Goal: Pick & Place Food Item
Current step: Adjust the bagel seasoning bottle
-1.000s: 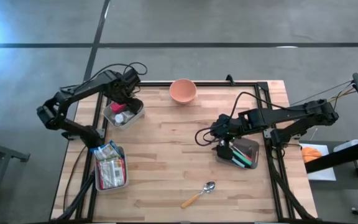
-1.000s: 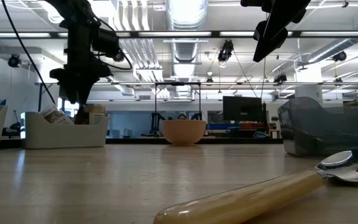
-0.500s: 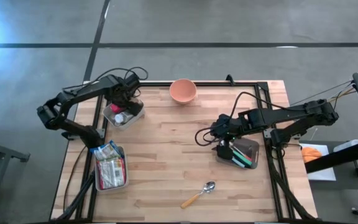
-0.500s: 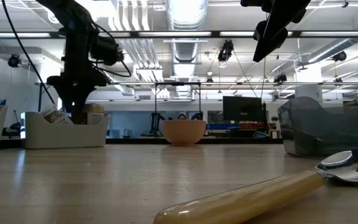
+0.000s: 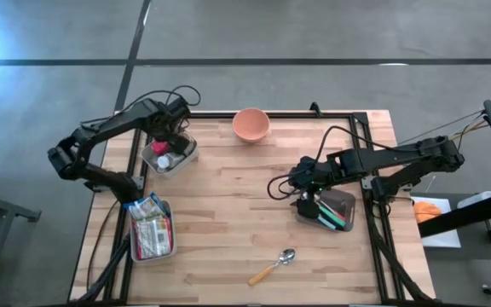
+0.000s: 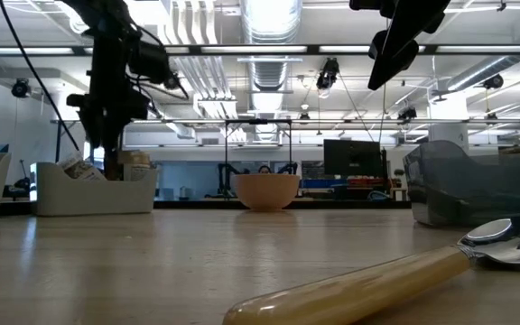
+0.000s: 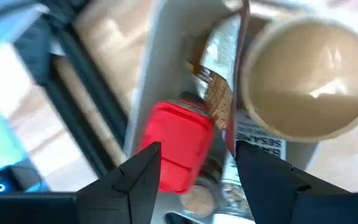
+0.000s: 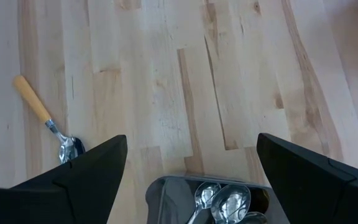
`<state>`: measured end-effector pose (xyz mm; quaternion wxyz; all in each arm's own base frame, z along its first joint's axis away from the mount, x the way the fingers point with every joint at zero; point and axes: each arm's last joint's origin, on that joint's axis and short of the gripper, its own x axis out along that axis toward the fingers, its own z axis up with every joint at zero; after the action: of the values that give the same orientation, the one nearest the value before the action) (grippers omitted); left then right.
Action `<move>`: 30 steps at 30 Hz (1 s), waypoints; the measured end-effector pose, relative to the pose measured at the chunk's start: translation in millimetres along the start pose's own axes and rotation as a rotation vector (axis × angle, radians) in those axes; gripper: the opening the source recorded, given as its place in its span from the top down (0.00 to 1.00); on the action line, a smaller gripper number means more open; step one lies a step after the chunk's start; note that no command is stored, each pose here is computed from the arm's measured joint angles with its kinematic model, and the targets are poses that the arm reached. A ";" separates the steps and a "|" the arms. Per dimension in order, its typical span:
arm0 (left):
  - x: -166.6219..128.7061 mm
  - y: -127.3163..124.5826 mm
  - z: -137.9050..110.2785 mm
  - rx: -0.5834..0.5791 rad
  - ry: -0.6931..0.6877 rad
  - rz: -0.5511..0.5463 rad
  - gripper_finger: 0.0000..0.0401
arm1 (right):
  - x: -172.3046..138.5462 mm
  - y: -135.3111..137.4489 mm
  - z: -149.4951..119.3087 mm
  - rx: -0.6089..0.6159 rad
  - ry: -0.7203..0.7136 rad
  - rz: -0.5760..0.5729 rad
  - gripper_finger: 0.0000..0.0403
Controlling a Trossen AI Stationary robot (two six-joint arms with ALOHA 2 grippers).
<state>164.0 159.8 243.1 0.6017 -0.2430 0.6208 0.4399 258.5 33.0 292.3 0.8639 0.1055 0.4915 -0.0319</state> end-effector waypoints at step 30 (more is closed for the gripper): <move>-89.5 -59.7 -96.1 0.203 -0.276 -0.346 0.49 | 0.0 1.5 1.8 0.082 -0.018 0.015 0.11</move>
<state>176.5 29.2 303.3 0.7685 -0.2215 0.5228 0.2949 260.2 34.0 293.5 0.8636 0.1441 0.4809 -0.0466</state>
